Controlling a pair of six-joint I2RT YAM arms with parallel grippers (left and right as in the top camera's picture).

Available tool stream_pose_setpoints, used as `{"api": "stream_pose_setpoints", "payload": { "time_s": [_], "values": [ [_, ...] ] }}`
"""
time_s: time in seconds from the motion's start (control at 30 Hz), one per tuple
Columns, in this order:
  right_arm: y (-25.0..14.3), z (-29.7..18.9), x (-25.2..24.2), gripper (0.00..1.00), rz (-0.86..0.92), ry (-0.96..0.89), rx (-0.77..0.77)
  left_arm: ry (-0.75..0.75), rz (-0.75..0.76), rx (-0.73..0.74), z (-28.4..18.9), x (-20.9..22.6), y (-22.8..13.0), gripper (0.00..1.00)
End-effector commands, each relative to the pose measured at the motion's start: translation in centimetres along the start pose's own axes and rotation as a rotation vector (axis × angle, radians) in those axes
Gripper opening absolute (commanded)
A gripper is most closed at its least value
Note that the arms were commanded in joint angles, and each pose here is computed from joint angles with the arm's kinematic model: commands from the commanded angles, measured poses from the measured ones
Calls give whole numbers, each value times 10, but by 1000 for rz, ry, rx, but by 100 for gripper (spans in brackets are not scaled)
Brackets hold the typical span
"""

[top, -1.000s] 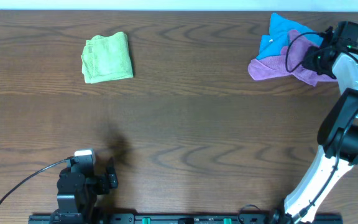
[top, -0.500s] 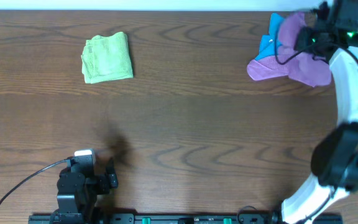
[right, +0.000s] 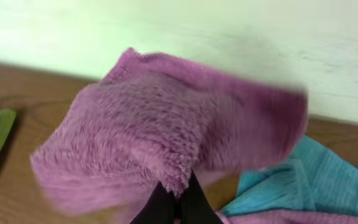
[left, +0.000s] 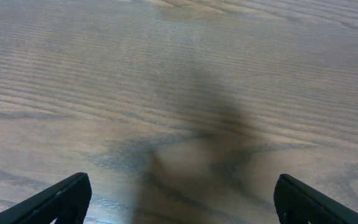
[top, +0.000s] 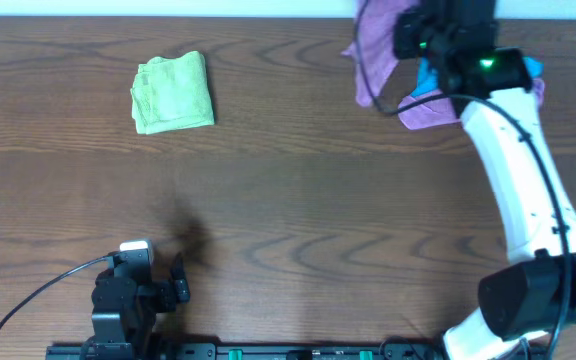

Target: Fold the cloth

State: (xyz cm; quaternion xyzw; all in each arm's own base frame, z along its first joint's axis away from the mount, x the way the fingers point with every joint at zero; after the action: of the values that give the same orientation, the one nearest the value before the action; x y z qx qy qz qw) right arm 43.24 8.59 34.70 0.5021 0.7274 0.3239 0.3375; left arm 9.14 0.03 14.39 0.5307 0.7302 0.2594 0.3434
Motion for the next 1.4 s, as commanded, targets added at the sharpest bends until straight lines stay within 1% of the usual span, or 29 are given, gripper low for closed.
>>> {"api": "stream_pose_setpoints", "payload": {
  "time_s": [0.0, 0.07, 0.17, 0.23, 0.3, 0.4, 0.5, 0.6, 0.73, 0.77, 0.8, 0.83, 0.87, 0.9, 0.93, 0.97, 1.03, 1.2, 1.27, 1.37],
  "values": [
    [-11, 16, 21, 1, -70, -18, 86, 13, 15, 66, 3, 3, -12, 95],
    [-28, 32, 39, 1, -88, 19, 175, 13, 14, 66, 3, 3, -12, 95],
    [-48, 51, 65, 1, -68, 61, 267, 13, 14, 66, 3, 3, -12, 95],
    [-53, 65, 78, 1, -74, 77, 268, 13, 15, 66, 3, 3, -12, 95],
    [-49, 77, 83, 1, -72, 75, 218, 13, 15, 66, 3, 3, -12, 95],
    [-37, 82, 82, 1, -59, 55, 128, 13, 15, 66, 3, 3, -12, 95],
    [-32, 83, 80, 2, -52, 47, 91, 13, 15, 66, 3, 3, -12, 95],
    [-39, 84, 86, 2, -47, 55, 132, 13, 15, 66, 3, 3, -12, 95],
    [-65, 82, 110, 2, -40, 93, 271, 13, 14, 66, 3, 3, -12, 95],
    [-74, 82, 117, 5, -52, 103, 310, 13, 14, 66, 3, 3, -12, 95],
    [-85, 81, 123, 20, -70, 115, 356, 13, 15, 66, 3, 3, -12, 95],
    [-97, 80, 129, 38, -86, 125, 402, 13, 15, 66, 3, 3, -12, 95],
    [-108, 80, 133, 60, -90, 129, 442, 13, 15, 66, 3, 3, -12, 95],
    [-119, 78, 137, 66, -84, 130, 490, 13, 15, 66, 3, 3, -12, 95],
    [-129, 76, 140, 68, -54, 123, 540, 13, 15, 66, 3, 3, -12, 95],
    [-133, 74, 141, 75, -37, 119, 562, 13, 15, 66, 3, 3, -12, 95],
    [-134, 67, 141, 95, -12, 116, 588, 13, 15, 66, 3, 3, -12, 95],
    [-104, 53, 136, 94, 31, 143, 443, 13, 14, 66, 3, 3, -12, 95],
    [-101, 50, 138, 89, 46, 198, 437, 13, 14, 66, 3, 3, -12, 95],
    [-111, 46, 138, 94, 48, 181, 503, 13, 15, 66, 3, 3, -12, 95]
  ]
}}
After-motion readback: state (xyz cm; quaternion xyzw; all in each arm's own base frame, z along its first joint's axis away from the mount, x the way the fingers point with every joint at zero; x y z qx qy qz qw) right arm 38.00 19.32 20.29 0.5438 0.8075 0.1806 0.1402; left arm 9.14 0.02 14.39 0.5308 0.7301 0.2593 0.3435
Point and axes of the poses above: each gripper's point midway between its finger pads, its own z axis out along the fingers, its own x axis along the line the jaws close on, y = z × x, the point moved 10 cm from there along -z, back along the fingers, and after that the axes turned 12 degrees about -z, right-handed, at the moved point
